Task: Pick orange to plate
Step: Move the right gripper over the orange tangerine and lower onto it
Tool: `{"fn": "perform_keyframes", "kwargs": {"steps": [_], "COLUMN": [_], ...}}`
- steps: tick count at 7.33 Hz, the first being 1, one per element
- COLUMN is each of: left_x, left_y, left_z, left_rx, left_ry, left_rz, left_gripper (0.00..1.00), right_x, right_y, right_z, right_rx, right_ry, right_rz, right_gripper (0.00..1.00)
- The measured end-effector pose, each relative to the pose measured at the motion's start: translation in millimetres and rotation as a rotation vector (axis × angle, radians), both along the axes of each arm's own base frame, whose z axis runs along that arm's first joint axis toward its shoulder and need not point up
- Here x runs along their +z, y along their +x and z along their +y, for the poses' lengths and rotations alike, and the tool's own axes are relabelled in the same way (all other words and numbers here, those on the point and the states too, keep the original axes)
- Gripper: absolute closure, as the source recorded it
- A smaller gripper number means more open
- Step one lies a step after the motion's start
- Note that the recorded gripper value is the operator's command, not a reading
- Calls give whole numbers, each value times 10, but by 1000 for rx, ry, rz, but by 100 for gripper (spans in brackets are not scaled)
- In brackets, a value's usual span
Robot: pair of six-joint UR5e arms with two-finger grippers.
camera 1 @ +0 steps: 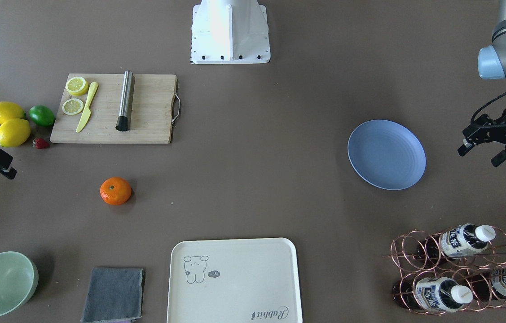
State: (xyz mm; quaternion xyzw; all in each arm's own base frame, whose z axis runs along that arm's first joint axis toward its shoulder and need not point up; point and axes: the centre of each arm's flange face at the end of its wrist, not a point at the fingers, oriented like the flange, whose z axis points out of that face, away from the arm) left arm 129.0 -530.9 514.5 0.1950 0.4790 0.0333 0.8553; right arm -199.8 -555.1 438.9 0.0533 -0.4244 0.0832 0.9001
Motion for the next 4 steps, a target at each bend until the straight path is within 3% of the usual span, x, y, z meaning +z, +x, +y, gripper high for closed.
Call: {"fn": "perform_keyframes", "kwargs": {"steps": [4], "left_x": [35], "left_y": [12], "left_z": [-13], "left_rx": [1], "left_ry": [-9], "left_rz": [-1], "left_gripper": [2], "right_x": [-376], "right_y": [-1221], "right_z": [190], "right_rx": [-17], "right_ry": [35], "right_rz": [35], "right_gripper": [0]}}
